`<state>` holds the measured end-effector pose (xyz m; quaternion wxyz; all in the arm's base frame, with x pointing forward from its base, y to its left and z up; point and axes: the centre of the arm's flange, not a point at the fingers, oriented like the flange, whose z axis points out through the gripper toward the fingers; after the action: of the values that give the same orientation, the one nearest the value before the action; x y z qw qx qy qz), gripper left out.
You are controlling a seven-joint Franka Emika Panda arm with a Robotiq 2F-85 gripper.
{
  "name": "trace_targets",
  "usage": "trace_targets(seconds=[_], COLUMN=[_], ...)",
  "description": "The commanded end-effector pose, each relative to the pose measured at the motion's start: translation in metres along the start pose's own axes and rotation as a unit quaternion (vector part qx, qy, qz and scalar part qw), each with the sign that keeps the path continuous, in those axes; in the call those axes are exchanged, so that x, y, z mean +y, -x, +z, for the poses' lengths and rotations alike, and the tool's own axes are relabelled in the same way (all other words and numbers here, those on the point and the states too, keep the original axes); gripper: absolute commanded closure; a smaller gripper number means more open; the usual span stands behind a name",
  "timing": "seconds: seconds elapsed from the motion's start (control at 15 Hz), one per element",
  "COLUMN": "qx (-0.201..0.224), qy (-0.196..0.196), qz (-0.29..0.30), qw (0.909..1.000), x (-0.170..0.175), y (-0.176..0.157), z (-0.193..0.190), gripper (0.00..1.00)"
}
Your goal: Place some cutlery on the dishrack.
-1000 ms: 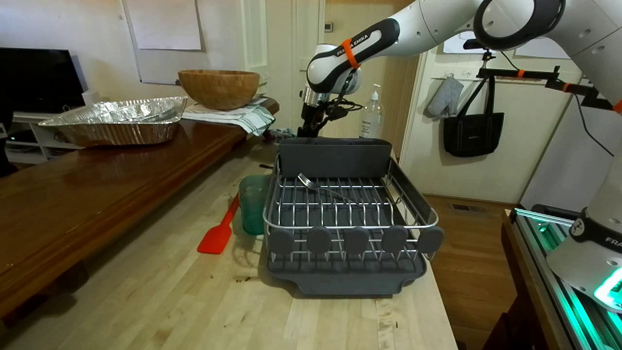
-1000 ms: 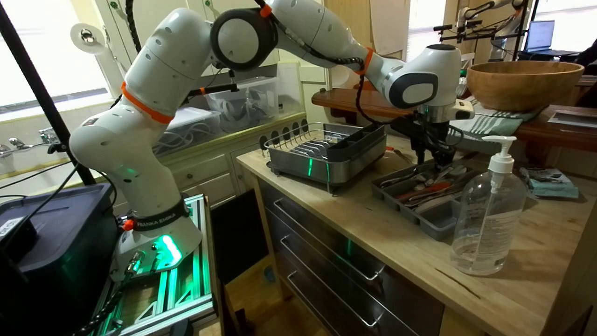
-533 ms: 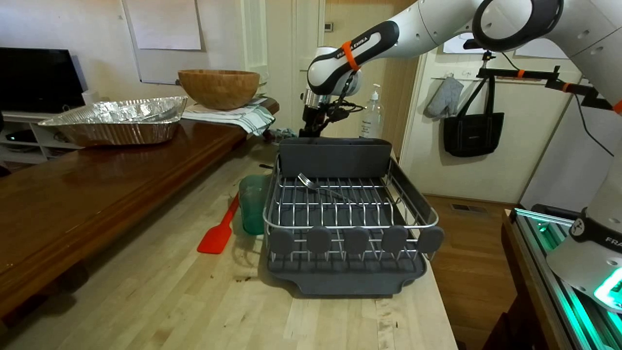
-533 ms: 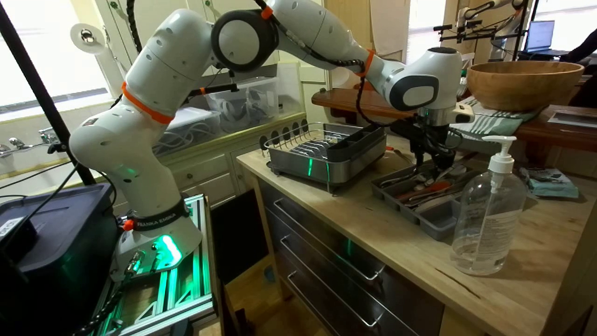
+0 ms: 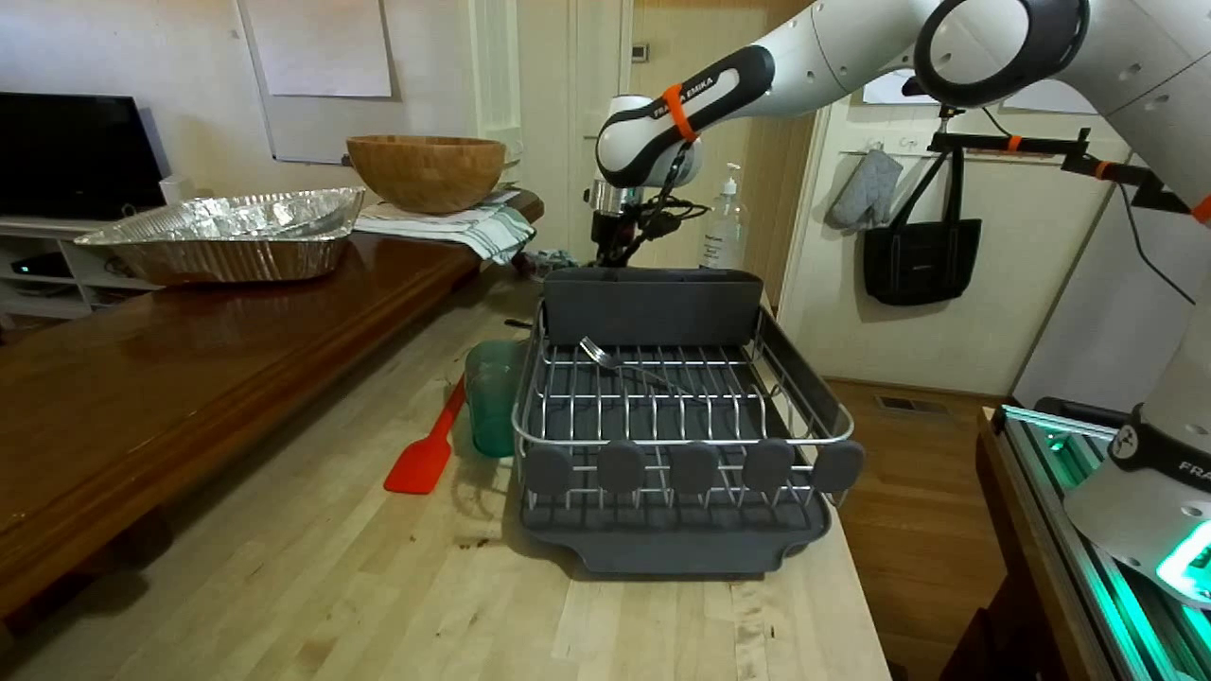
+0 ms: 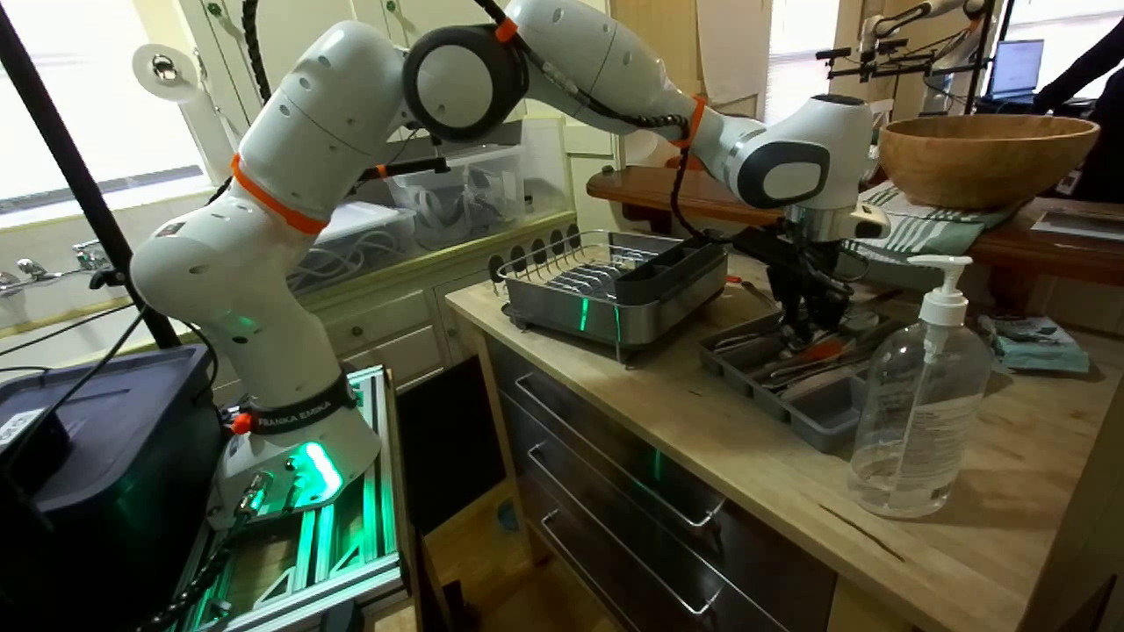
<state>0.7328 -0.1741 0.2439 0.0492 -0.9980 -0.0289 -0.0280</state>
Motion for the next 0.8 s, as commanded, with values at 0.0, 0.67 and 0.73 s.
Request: trace_targets(seconds=[0.0,0.67,0.73], qx=[-0.027,-0.038,-0.041], qy=[0.003,0.060,0.066], qz=[0.001,0.014,0.016], qw=[0.9996,0.9974,0.9969], x=[-0.001,0.001,0.001], y=[-0.010,-0.002,-0.002], z=[0.013,-0.008,-0.008], gripper=[0.99,0.67,0.58])
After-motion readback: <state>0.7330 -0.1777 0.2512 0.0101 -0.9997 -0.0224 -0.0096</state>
